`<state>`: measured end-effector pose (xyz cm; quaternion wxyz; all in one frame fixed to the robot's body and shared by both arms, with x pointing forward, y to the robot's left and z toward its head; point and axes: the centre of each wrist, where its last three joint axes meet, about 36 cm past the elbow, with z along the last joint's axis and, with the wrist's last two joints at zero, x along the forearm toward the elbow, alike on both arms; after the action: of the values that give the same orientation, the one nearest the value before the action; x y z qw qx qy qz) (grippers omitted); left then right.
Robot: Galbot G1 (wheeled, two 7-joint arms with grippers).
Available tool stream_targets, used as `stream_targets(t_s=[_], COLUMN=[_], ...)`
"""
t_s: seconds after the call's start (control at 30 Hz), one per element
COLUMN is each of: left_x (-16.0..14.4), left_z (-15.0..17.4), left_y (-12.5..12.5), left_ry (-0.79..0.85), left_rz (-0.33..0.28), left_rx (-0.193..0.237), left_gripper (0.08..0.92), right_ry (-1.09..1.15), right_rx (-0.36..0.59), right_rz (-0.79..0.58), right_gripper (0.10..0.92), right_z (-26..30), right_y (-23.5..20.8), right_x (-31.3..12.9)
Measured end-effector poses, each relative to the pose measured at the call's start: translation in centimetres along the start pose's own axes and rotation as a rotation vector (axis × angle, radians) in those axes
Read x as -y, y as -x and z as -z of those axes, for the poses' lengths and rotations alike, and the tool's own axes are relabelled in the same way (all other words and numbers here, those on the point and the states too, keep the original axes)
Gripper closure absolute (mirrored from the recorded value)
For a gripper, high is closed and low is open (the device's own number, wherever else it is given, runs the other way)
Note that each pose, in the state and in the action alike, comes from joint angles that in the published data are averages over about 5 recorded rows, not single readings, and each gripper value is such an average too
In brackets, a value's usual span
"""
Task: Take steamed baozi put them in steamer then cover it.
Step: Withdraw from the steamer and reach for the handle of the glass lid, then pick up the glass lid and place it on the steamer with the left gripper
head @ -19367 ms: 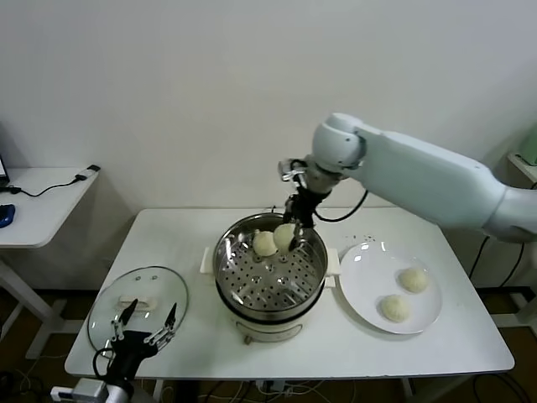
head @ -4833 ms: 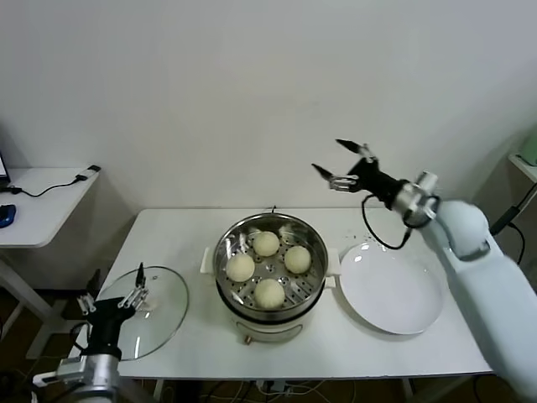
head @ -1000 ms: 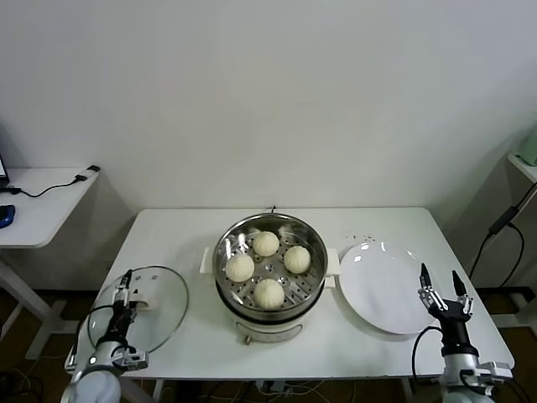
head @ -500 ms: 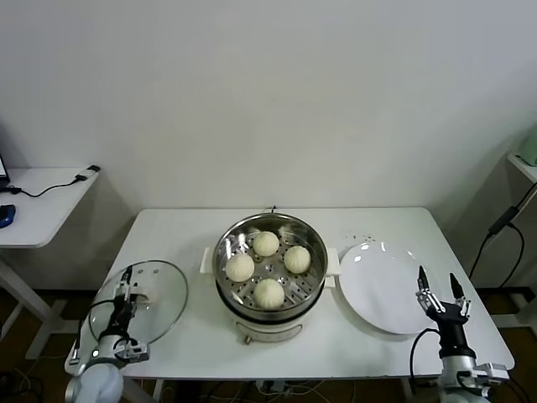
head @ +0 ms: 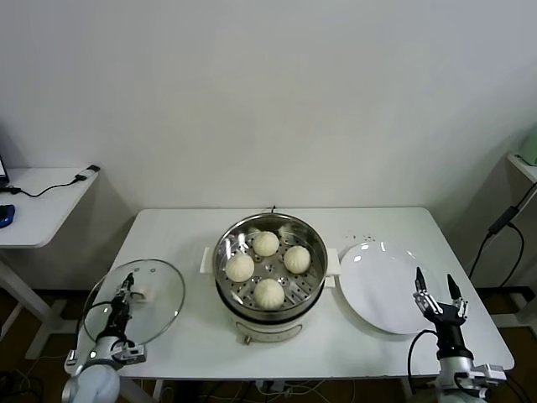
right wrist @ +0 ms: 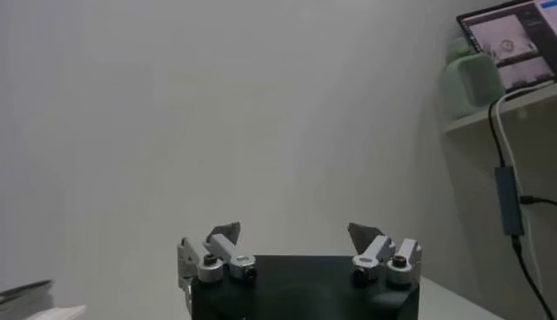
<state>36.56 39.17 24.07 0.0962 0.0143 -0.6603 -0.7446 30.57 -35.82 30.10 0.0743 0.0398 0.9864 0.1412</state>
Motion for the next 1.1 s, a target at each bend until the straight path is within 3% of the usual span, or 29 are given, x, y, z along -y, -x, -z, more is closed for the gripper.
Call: stream_targets(t_s=[0.17, 0.3, 0.4, 0.57, 0.83, 1.1], left_x=[-0.2, -1.2, -2.7, -6.5, -14.2, -20.1], left_z=[-0.3, 0.2, 1.2, 3.1, 6.8, 11.0], left_y=[-0.4, -1.2, -1.9, -3.4, -5.2, -6.0], left_ry=[0.005, -0.007, -0.026, -0.073, -0.122, -0.154], left_rz=[-0.003, -0.014, -0.026, -0.027, 0.033, 0.084], left_rx=[-0.017, -0.045, -0.091, -0.177, -0.284, -0.345], left_gripper=[0.841, 0.849, 0.849, 0.849, 0.849, 0.849], right_ry=[0.0, 0.0, 0.0, 0.001, 0.005, -0.005], right_rx=[0.002, 0.005, 0.005, 0.007, 0.009, 0.005], right_rz=[0.004, 0.008, 0.012, 0.022, 0.027, 0.023], right_gripper=[0.2, 0.2, 0.2, 0.2, 0.2, 0.2], right_z=[0.0, 0.2, 0.4, 0.7, 0.8, 0.9], right_y=[0.0, 0.0, 0.0, 0.1, 0.0, -0.5], right_x=[-0.1, -0.2, -0.4, -0.6, -1.0, -1.0])
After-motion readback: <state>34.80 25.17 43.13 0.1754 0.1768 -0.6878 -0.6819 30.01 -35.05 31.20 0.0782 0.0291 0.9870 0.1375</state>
